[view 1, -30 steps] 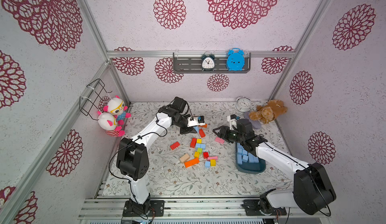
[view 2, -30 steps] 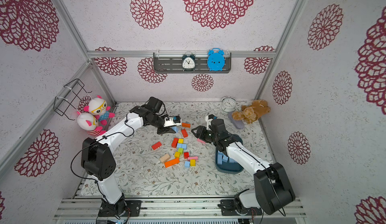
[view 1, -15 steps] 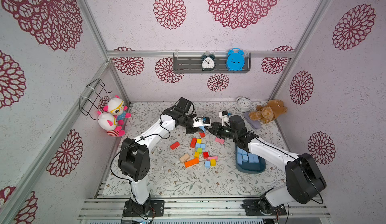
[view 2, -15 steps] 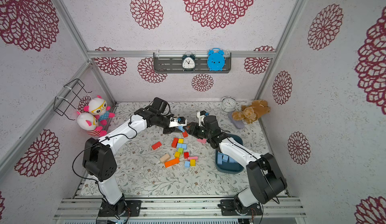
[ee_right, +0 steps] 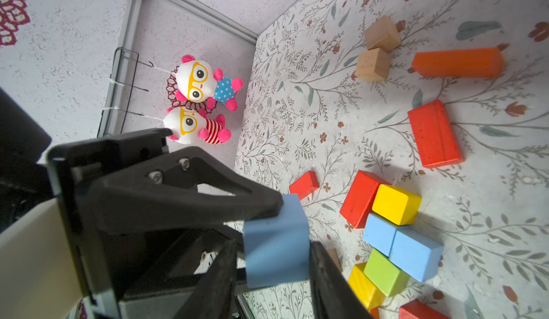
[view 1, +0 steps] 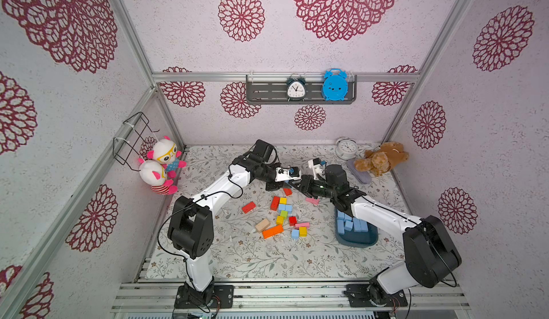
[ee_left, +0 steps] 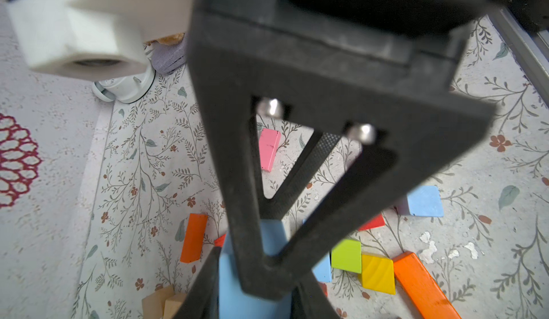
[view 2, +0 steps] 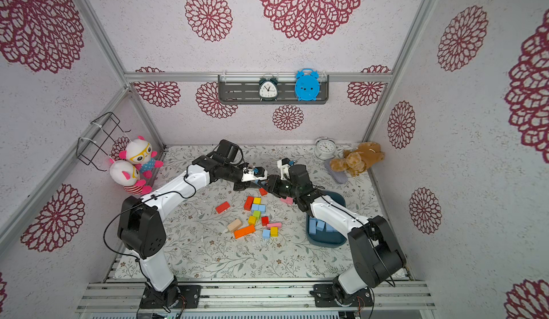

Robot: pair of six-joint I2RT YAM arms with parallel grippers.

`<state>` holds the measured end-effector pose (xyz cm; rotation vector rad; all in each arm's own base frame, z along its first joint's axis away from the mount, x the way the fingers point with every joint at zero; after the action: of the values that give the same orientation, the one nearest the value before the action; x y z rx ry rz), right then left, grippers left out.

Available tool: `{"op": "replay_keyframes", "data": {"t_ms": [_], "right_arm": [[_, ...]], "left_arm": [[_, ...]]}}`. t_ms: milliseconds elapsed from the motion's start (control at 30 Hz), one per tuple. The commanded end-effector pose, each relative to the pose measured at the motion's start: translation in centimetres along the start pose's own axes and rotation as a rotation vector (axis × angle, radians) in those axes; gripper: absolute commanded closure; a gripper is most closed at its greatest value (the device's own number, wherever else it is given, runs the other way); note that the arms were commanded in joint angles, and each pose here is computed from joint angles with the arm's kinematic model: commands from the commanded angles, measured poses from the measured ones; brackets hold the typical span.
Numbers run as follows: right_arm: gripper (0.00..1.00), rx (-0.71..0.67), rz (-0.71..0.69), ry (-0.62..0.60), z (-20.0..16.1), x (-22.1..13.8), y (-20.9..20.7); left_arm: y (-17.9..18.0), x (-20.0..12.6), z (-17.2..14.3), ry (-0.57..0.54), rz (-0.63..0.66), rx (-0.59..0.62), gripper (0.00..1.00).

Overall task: Pick out the blue building blocks
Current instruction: Place the building block in the storage box.

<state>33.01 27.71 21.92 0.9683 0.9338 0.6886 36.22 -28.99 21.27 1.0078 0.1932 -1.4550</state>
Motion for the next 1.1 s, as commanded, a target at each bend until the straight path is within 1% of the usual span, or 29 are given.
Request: {"op": "replay_keyframes", "data": {"t_ms": [0,133,267,300,467,533,633,733,800,900,967,1067], "right_arm": [[0.68,-0.037,0.078,0.003,0.2,0.0,2.0],[0.79,-0.082,0.105,0.021,0.0,-0.3,2.4],[0.84,-0.100,0.060,0.010,0.1,-1.1,1.6],[0.85,-0.103,0.043,0.006,0.3,-1.3,1.4],[0.87,-0.117,-0.046,-0.021,0.5,-2.3,0.0],[0.87,-0.118,-0.110,-0.033,0.7,-2.9,-0.9],[0.87,-0.093,-0.267,-0.051,1.3,-4.6,-3.8],[0.86,-0.042,-0.517,-0.057,1.6,-8.1,-8.5],[0.86,-0.014,-0.715,-0.041,1.1,-11.0,-11.9],[0.86,0.030,-0.931,0.010,0.0,-14.7,-15.5],[0.86,0.044,-1.026,0.024,-0.6,-16.7,-16.3],[0.86,0.065,-1.094,0.020,-1.4,-18.6,-16.2]], "left_arm": [[0.0,-0.8,1.9,-0.038,0.030,0.142,0.67],[-0.1,-1.1,2.1,-0.038,0.030,0.139,0.59],[-0.2,-1.4,2.3,-0.036,0.038,0.133,0.51],[-0.2,-1.3,2.3,-0.036,0.041,0.134,0.48],[-0.2,-1.2,2.1,-0.031,0.080,0.116,0.24],[0.0,-1.3,2.0,-0.023,0.103,0.093,0.18],[0.6,-1.3,1.1,0.025,0.153,0.012,0.11],[1.5,-1.1,-0.8,0.098,0.205,-0.146,0.03],[1.2,-0.5,-2.1,0.121,0.180,-0.269,0.00],[0.2,0.6,-3.6,0.153,0.123,-0.387,0.01],[-0.4,1.1,-4.1,0.164,0.096,-0.442,0.02],[-0.8,1.7,-4.4,0.168,0.074,-0.537,0.02]]}}
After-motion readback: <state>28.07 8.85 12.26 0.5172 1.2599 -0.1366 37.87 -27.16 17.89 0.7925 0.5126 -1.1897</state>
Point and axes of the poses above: each gripper's point midway between its finger pads, its own x axis out along the fingers, its own y axis along the line the jaws close on, z = x × y, the point moved 3 cm from there along -x, back along the fingers, and after that the axes turned 9 degrees about x, right-handed, at the moved point
